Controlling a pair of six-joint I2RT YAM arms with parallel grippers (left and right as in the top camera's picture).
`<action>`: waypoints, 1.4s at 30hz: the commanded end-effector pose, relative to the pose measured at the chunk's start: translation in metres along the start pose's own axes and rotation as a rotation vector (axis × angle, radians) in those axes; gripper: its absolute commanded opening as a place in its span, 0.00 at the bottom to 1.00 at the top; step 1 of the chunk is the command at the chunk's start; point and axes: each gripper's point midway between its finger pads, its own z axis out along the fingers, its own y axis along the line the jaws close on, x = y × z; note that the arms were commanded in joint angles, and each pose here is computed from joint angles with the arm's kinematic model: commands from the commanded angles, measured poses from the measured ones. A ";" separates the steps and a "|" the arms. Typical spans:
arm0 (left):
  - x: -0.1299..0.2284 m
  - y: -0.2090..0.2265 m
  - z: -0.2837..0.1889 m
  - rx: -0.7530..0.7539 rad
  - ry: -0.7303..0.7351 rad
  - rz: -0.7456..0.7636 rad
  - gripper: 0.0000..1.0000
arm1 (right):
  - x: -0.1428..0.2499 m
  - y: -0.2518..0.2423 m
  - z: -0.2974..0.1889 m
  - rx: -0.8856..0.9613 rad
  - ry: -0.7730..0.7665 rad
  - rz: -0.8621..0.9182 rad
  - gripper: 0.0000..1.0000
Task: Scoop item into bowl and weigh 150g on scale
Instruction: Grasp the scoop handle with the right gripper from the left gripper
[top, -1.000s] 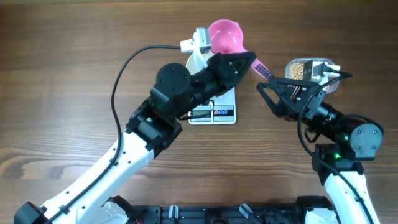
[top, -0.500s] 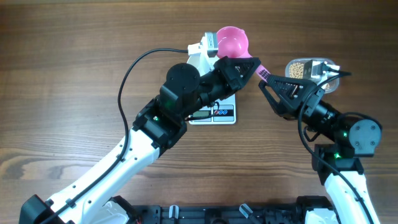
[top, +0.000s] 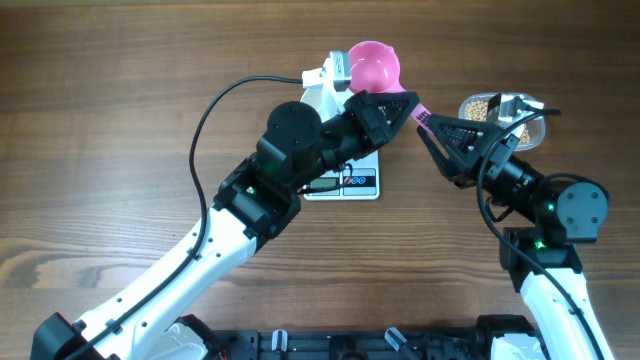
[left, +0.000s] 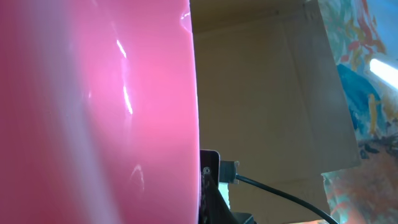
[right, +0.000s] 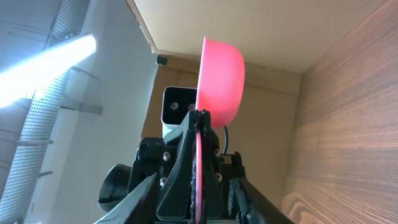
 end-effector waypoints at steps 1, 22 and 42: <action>0.003 -0.006 0.001 0.014 0.014 0.027 0.04 | -0.003 0.006 0.001 -0.014 -0.017 -0.028 0.37; 0.006 0.001 0.001 -0.016 0.024 0.016 0.04 | -0.003 0.007 0.001 -0.016 -0.015 -0.009 0.23; 0.012 0.000 0.002 -0.013 0.035 0.017 0.04 | -0.006 0.007 0.001 -0.019 -0.031 0.014 0.19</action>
